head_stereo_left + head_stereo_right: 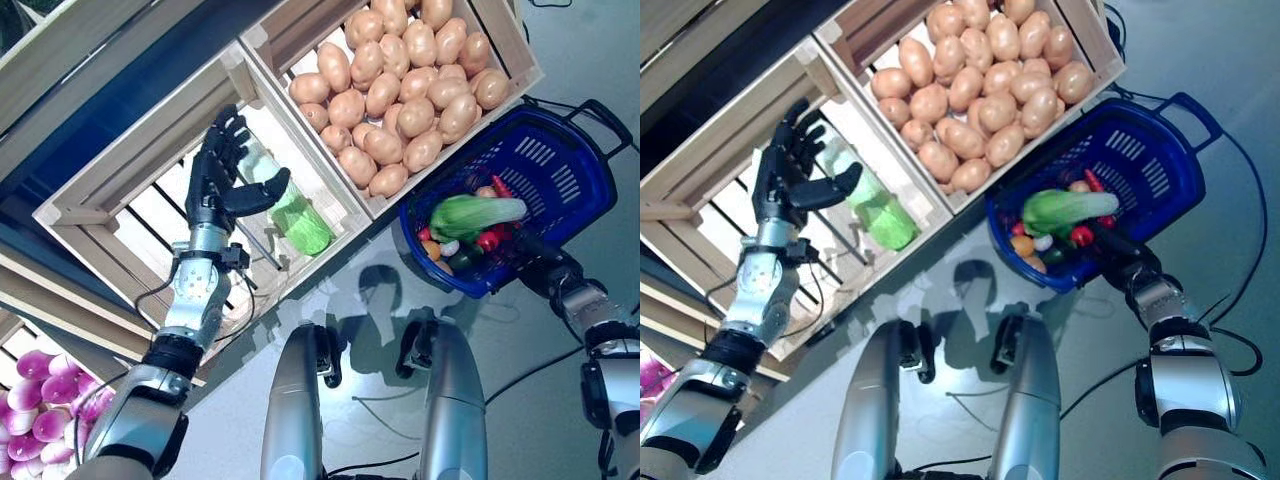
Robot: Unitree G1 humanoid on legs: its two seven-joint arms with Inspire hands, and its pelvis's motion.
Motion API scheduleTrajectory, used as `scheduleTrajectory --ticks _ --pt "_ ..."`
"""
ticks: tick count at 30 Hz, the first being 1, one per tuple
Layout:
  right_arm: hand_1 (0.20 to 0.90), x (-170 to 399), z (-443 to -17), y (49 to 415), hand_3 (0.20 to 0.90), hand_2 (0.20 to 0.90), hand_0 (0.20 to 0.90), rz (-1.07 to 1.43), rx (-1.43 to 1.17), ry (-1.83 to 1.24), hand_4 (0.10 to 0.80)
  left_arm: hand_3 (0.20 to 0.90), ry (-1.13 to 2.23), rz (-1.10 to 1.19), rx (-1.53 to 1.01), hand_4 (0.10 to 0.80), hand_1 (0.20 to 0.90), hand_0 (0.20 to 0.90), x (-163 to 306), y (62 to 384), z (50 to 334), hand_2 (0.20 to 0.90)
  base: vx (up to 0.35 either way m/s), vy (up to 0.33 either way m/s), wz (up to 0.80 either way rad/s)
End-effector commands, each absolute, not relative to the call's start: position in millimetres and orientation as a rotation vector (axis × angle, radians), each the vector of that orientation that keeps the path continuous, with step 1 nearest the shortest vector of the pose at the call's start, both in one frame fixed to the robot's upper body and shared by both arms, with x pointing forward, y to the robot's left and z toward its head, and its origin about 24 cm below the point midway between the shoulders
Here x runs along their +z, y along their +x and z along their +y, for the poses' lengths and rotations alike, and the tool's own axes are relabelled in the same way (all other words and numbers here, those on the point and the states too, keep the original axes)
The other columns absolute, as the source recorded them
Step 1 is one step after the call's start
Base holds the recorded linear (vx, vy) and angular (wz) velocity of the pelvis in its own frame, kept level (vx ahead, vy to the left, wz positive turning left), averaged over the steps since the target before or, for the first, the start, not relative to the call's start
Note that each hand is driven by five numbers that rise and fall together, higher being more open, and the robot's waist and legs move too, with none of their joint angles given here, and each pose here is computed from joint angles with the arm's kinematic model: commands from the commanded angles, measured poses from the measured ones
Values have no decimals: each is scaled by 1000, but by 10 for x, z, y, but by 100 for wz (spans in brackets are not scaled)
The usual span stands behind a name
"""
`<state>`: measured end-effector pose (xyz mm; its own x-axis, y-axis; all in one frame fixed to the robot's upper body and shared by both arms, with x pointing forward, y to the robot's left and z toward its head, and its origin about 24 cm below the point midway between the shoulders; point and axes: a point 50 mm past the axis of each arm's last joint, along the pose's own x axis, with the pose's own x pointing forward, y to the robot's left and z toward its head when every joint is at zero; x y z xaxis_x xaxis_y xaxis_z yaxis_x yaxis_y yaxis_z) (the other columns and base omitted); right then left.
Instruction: Put vegetables into the basket
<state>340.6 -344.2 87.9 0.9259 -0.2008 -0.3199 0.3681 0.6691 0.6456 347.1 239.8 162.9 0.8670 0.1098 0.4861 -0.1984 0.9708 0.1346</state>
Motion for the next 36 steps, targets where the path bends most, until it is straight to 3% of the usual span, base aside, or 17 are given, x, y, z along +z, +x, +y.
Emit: scheduleTrajectory --ticks 1,5,7,15,27,36 --pt "900 1112 -3648 3344 900 900 900 141 -253 764 800 900 402 -853 332 800 900 900 2435 3366 2617 900 0 0 0" --pt "900 1189 -3755 3306 900 900 900 106 -286 713 800 900 719 -882 429 800 900 900 2452 3368 2688 900 10 30 -1" --pt "900 1318 -3796 3334 900 900 900 32 -311 704 800 900 1039 -929 465 800 900 900 2486 3379 2707 900 4 68 -4" --pt "900 1611 -3767 3428 900 900 900 -59 -245 628 800 900 1649 -978 238 800 900 900 2443 3465 2616 900 10 105 -4" --pt "900 1863 -3682 3545 900 900 900 -59 -204 620 800 900 1914 -978 40 800 900 900 2470 3598 2496 900 1 67 -7" --pt "900 1986 -3689 3565 900 900 900 -89 -216 643 800 900 2046 -771 -12 800 900 900 2535 3700 2558 900 -3 12 -4"
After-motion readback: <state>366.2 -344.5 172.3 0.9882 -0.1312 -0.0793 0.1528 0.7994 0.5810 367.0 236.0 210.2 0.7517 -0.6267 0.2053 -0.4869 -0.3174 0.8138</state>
